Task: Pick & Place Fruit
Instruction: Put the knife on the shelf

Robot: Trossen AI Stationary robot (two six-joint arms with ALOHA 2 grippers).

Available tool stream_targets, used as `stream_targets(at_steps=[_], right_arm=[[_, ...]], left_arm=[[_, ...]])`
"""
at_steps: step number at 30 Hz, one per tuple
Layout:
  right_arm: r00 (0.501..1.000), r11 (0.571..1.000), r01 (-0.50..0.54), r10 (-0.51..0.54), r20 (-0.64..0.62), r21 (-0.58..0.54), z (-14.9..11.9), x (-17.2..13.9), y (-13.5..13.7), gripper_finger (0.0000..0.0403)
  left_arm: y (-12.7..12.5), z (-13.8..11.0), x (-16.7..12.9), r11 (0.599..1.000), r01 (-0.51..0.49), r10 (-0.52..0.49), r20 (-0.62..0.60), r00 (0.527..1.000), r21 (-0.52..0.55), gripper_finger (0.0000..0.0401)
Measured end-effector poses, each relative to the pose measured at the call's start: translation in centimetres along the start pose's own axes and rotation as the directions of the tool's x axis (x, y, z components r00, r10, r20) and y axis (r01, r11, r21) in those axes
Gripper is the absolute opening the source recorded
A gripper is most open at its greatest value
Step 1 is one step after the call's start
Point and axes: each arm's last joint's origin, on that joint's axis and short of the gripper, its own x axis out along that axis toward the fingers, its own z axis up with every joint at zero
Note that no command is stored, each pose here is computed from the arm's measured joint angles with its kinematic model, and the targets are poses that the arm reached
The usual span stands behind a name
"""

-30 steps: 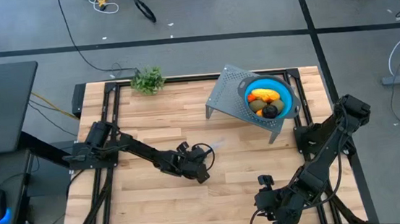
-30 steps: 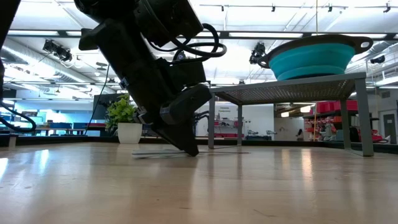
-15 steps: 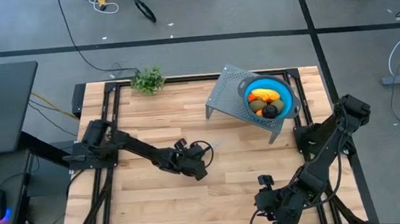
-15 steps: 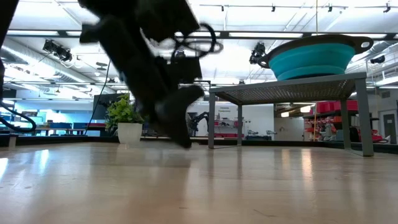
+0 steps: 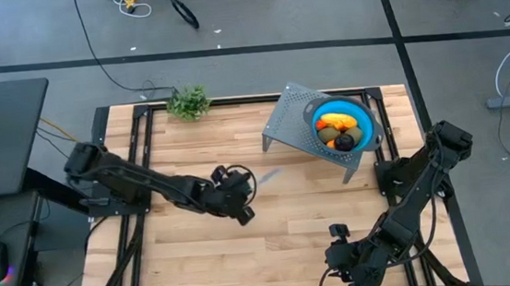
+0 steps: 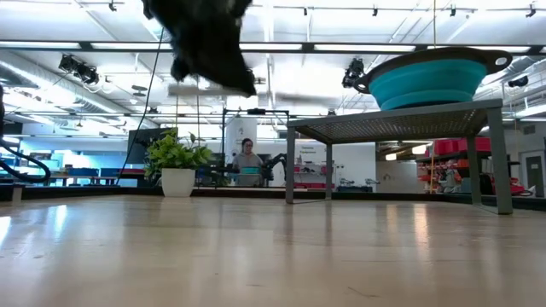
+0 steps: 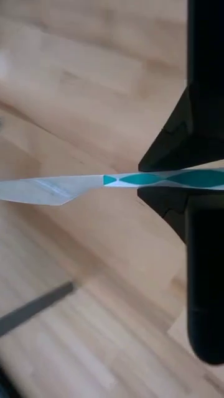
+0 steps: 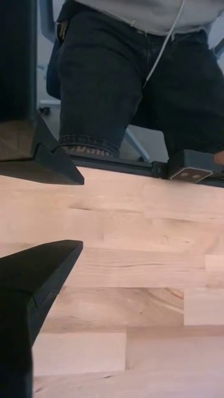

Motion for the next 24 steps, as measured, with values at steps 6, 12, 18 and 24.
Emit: stream_targets(at_steps=[6, 12, 18, 24], right_arm=[[1.0, 1.0, -0.006, 0.006, 0.013, 0.002, 0.3, 0.1, -0.1, 0.0165], [0.98, 0.972, -0.185, 0.194, 0.046, -0.145, 1.0, -0.1, 1.2, 0.0165], [0.947, 0.94, -0.289, 0.309, 0.09, -0.184, 1.7, -0.5, 2.1, 0.0165], [0.953, 0.941, -0.28, 0.296, 0.066, -0.189, 1.3, -0.5, 2.1, 0.0165]], left_arm=[[1.3, 3.1, -1.4, 0.998, 0.017, -0.006, 0.174, 0.985, -0.065, 0.0037], [3.5, 6.9, 0.0, 0.979, 0.129, -0.073, 0.319, 0.945, -0.156, 0.005], [6.9, 10.2, 1.0, 0.948, 0.194, -0.078, 0.408, 0.91, -0.252, 0.0035], [7.9, 13.2, 2.4, 0.934, 0.199, -0.053, 0.436, 0.898, -0.297, 0.0044]])
